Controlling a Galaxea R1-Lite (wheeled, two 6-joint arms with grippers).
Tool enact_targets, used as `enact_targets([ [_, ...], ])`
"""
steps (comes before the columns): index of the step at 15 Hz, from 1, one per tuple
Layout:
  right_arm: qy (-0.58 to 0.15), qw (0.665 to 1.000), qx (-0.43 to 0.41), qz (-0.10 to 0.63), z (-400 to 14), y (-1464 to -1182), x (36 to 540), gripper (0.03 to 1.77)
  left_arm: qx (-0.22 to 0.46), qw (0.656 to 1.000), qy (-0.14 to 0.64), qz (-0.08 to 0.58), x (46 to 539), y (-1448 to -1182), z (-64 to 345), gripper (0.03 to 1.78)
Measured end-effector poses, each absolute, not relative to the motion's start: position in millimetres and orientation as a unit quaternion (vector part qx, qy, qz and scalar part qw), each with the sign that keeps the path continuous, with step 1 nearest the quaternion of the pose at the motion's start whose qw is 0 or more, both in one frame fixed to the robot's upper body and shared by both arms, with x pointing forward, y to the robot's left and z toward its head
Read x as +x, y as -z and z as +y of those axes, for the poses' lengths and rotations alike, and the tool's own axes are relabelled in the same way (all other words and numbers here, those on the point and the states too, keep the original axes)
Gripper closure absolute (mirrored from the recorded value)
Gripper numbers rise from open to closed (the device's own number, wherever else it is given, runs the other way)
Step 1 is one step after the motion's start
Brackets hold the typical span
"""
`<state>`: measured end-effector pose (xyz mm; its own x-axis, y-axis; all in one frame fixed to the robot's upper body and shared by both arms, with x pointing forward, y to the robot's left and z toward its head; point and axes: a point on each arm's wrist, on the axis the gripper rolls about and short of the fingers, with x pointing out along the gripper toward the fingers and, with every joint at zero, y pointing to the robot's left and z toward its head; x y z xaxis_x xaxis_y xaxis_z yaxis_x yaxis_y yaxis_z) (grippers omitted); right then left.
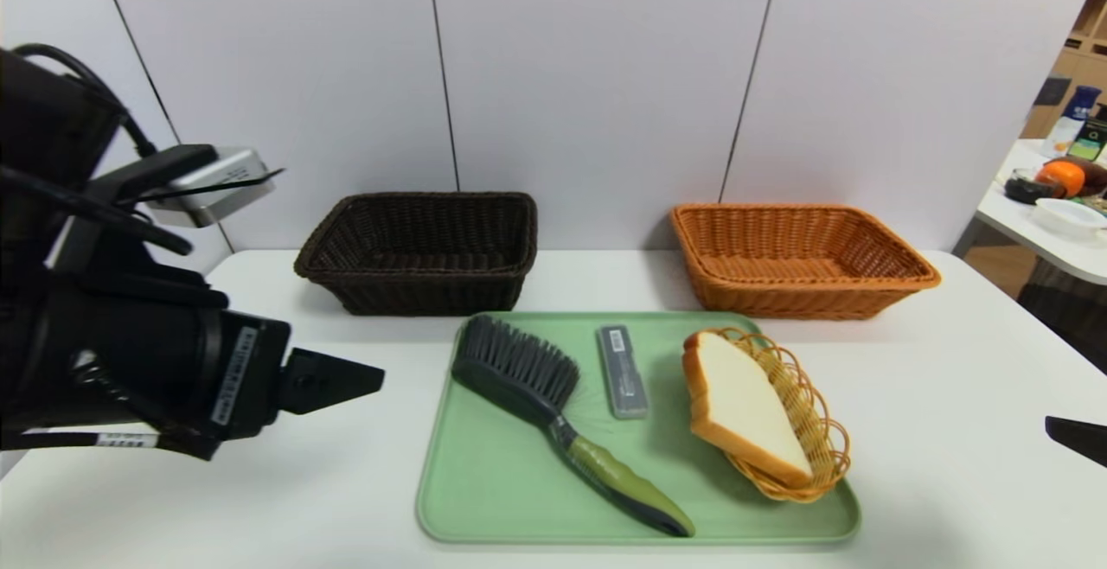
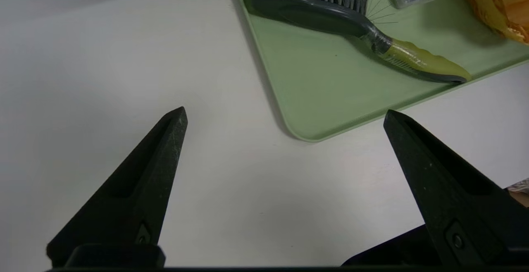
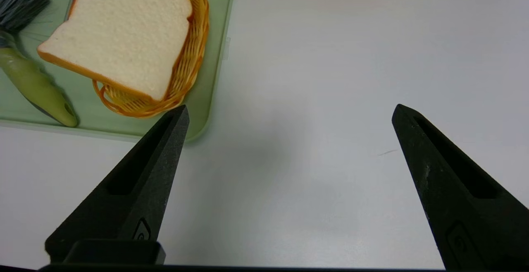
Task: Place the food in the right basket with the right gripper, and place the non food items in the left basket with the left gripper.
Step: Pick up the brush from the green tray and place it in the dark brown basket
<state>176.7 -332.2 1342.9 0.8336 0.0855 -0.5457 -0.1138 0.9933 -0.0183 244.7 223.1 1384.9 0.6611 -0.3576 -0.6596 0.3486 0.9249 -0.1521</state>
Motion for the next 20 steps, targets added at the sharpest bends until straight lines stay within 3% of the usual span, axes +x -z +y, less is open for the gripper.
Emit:
enact_targets([
  [5,-0.052,0.953,-0.023,0.296,-332.2,-1336.2,178.3,0.10,-0.063,0.877,0.148,0.453,264.8,-1379.1,160.6,0.12],
  [20,-0.054,0.945,-0.006,0.322,-332.2,-1324.4,182.0,0.10,-0.099,0.836,0.040,0.539,279.8,-1333.7,42.1,0.12],
])
